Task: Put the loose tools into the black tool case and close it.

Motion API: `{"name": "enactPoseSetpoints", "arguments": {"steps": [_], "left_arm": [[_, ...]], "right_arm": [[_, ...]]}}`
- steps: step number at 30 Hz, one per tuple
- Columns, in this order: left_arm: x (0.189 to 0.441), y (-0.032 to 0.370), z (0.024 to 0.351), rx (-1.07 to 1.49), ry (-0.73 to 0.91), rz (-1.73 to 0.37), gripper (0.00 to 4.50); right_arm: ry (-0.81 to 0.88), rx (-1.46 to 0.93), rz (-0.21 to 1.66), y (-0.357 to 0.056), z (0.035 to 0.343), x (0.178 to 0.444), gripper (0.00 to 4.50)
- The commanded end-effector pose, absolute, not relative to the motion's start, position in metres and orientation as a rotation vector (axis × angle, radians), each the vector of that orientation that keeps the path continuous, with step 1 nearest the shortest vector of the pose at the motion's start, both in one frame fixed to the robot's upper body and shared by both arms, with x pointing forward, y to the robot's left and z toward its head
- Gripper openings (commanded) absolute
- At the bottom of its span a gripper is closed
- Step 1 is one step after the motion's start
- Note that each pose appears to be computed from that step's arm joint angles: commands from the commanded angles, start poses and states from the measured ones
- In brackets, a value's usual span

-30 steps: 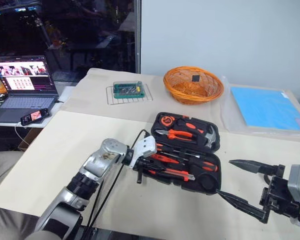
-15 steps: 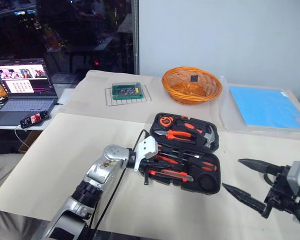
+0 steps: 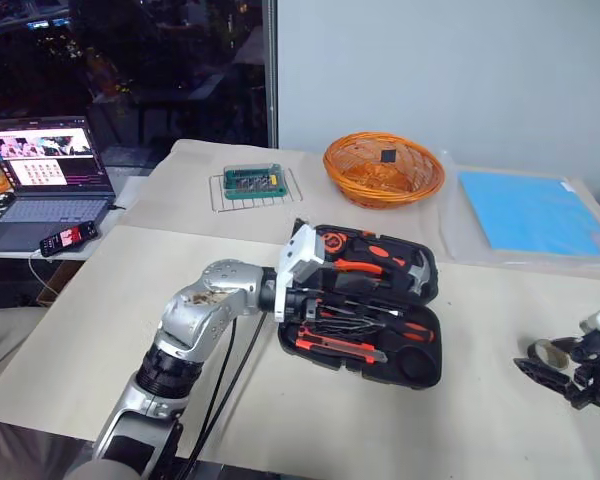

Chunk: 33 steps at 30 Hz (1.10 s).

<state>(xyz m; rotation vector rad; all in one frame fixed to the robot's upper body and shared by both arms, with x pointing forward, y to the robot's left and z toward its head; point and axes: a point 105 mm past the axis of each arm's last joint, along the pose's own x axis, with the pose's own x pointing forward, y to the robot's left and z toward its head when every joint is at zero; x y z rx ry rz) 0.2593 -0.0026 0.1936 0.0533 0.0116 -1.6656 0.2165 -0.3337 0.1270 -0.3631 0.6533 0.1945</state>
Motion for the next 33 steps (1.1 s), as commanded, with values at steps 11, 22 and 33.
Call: {"name": "enactPoseSetpoints", "arguments": {"steps": [11,22,33], "left_arm": [[0.259,0.000,0.202,0.122,-0.024,-1.645,4.42],[0.265,0.018,0.198,0.148,-0.022,-1.640,4.42],[0.252,0.063,0.196,0.186,0.058,-1.666,4.42]], "right_arm": [[0.791,-0.317,0.100,-0.360,0.101,0.251,1.36],[0.678,-0.362,0.256,-0.333,0.145,0.241,0.02],[0.621,-0.448,0.818,-0.198,0.175,0.221,0.02]]}}
